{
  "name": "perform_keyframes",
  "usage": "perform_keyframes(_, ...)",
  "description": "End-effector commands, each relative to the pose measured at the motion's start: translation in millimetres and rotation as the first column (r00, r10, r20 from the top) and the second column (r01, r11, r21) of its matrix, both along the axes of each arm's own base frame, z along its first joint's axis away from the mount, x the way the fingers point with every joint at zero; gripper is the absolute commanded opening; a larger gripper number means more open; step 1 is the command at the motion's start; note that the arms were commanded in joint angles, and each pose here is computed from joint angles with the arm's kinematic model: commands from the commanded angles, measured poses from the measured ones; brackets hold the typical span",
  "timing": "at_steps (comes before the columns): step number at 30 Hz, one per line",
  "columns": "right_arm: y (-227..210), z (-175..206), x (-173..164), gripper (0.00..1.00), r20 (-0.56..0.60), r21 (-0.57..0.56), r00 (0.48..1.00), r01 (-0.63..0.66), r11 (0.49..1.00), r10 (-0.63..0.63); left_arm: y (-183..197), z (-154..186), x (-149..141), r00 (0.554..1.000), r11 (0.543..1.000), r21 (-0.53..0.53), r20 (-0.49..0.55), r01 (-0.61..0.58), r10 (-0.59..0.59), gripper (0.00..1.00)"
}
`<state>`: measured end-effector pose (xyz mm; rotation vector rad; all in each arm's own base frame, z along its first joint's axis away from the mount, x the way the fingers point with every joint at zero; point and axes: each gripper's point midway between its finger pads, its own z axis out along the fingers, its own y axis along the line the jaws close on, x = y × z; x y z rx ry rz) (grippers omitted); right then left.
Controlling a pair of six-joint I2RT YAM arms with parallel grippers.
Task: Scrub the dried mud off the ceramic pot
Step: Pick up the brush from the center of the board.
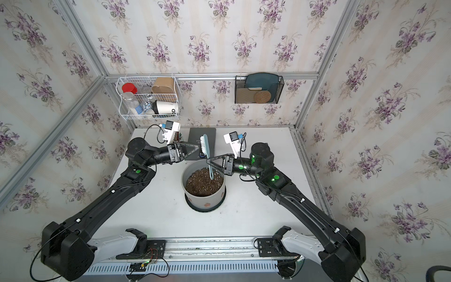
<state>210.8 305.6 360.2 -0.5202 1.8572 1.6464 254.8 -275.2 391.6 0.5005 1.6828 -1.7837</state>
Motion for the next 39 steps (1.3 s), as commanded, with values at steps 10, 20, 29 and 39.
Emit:
perform_keyframes(10,10,6,-8,0.00,-0.037,0.127,0.994,-0.099,0.987,0.105,-23,-4,7,0.997,1.000,-0.013,0.073,-0.008,0.009,0.71)
perform_keyframes(20,14,-11,-2,0.00,-0.106,0.129,0.989,-0.087,0.988,0.101,-24,-1,16,0.998,0.998,-0.044,0.055,-0.037,0.039,0.00)
perform_keyframes(29,6,-25,21,0.59,-0.032,-0.100,0.990,0.135,0.986,-0.139,3,-35,56,0.925,0.922,0.166,-0.093,-0.351,0.368,0.00)
perform_keyframes(39,4,-54,43,0.73,0.268,-0.476,0.877,0.480,0.737,-0.398,24,-72,69,0.791,0.828,0.356,-0.289,-0.433,0.538,0.00)
